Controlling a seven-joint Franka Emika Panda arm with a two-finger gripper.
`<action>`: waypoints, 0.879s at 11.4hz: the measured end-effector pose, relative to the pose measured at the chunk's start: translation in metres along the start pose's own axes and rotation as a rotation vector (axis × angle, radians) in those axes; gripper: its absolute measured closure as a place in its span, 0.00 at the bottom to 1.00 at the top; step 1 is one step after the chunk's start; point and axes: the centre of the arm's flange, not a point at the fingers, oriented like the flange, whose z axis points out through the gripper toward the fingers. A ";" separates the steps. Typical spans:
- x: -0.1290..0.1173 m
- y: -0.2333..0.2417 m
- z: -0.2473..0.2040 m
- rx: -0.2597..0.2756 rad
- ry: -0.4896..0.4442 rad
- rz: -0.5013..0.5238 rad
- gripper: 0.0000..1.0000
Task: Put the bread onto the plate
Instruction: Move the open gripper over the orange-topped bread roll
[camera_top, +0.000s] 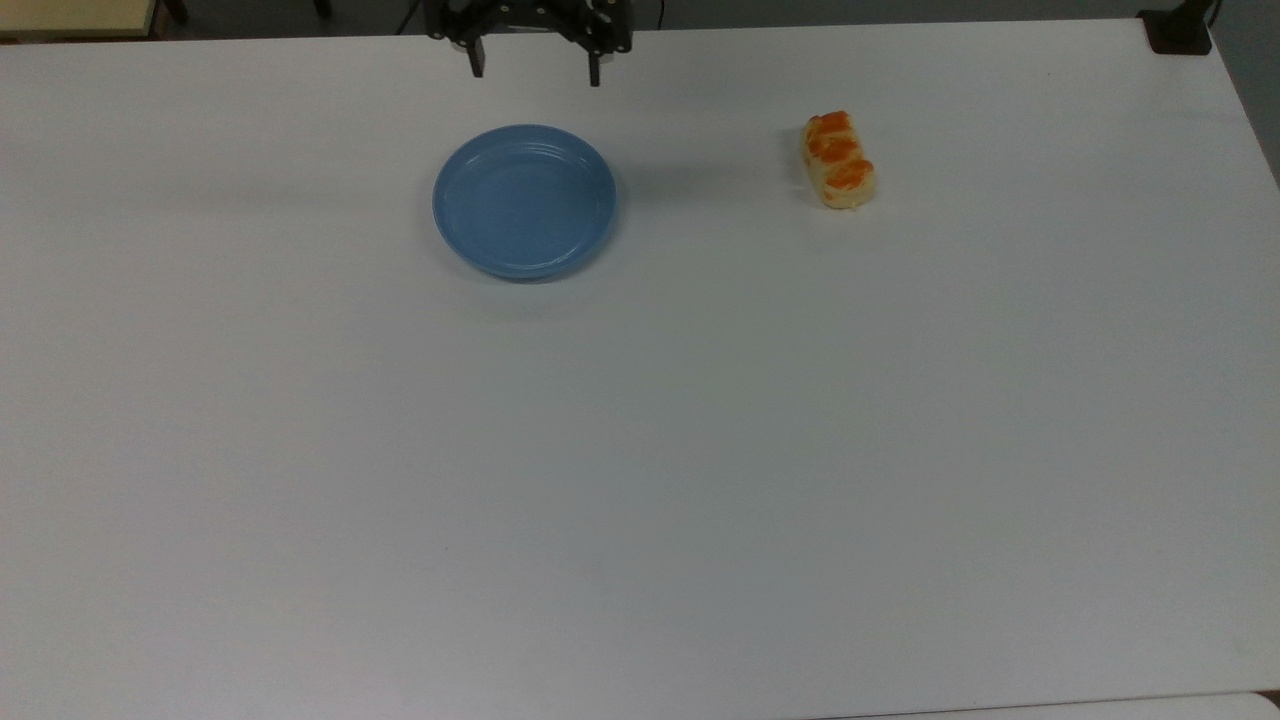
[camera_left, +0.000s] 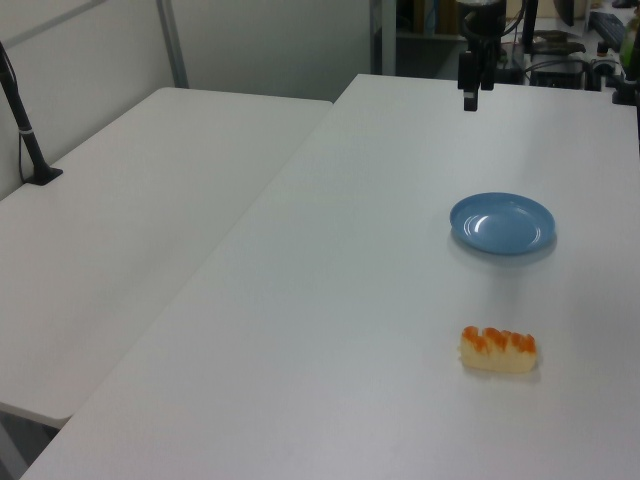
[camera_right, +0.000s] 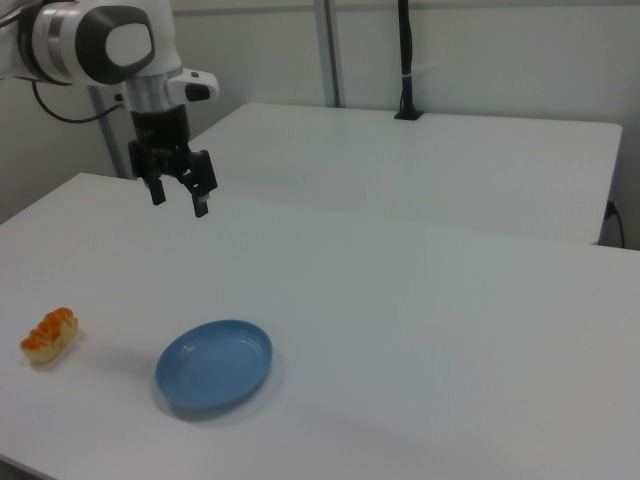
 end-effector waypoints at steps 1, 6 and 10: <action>0.000 -0.009 0.003 0.003 -0.006 -0.015 0.00; -0.003 -0.050 0.016 0.023 -0.034 -0.081 0.00; -0.053 -0.196 0.072 0.040 -0.073 -0.204 0.00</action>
